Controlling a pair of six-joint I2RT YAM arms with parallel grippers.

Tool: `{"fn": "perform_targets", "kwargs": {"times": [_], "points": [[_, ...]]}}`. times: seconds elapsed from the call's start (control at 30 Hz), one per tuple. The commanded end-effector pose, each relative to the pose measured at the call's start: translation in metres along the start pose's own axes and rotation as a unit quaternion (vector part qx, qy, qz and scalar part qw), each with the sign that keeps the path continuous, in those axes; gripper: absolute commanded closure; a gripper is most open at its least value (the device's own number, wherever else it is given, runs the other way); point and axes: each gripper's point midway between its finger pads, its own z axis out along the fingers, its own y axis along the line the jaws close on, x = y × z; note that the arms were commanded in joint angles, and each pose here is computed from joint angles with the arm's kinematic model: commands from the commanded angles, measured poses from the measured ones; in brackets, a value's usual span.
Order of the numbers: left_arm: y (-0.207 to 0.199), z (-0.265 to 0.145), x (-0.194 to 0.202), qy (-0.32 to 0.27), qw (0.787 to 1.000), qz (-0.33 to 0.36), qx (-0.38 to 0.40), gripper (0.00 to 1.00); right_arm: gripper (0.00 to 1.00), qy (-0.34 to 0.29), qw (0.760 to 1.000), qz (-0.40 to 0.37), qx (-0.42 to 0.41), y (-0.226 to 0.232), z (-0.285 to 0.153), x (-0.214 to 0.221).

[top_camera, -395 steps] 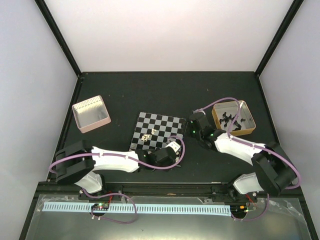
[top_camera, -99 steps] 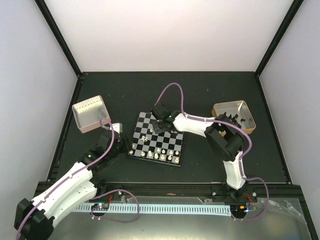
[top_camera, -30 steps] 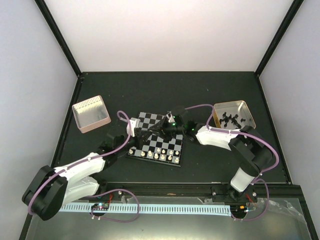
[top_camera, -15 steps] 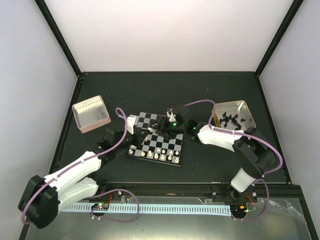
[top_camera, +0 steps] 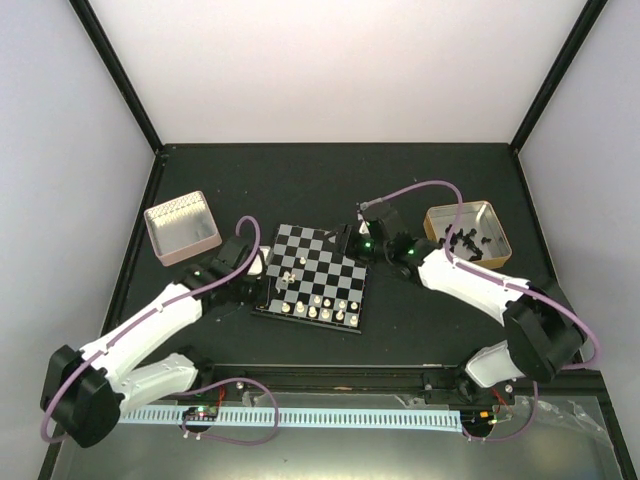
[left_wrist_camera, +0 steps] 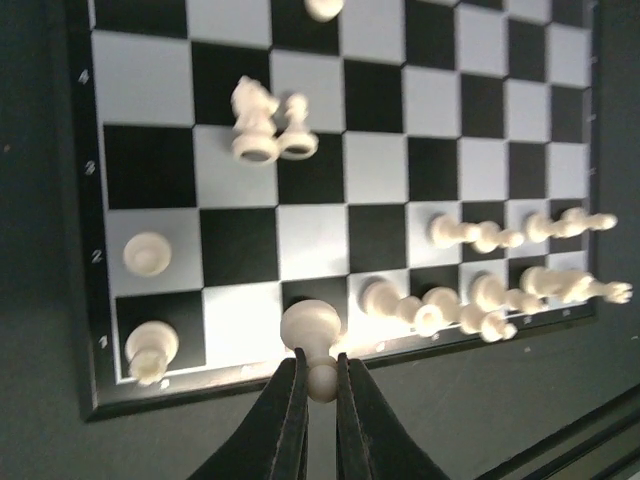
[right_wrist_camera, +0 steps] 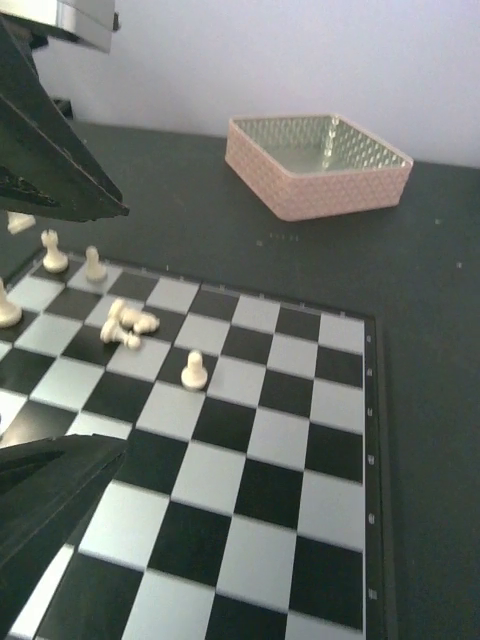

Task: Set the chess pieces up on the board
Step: Place the chess piece on the chessboard.

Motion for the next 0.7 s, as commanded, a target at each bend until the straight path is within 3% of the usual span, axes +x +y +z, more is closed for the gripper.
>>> {"fn": "perform_targets", "kwargs": {"times": [0.0,0.23,0.47,0.67], "points": [[0.013,-0.004,0.007,0.054,0.997,0.003,-0.058,0.98,0.41,-0.019,0.998,-0.037,0.047,-0.022,-0.006,-0.001],[0.010,0.013,-0.007,0.100,0.992,0.020,-0.080,0.98,0.41,-0.033,0.996,-0.058,0.056,-0.025,-0.015,-0.004],[0.015,0.043,0.001,0.181,0.978,0.030,-0.095,0.99,0.41,-0.045,0.995,-0.069,0.064,-0.031,-0.021,-0.005],[0.023,0.053,0.000,0.202,0.972,0.032,-0.119,0.98,0.40,-0.040,0.994,-0.075,0.062,-0.031,-0.019,-0.004]]}}
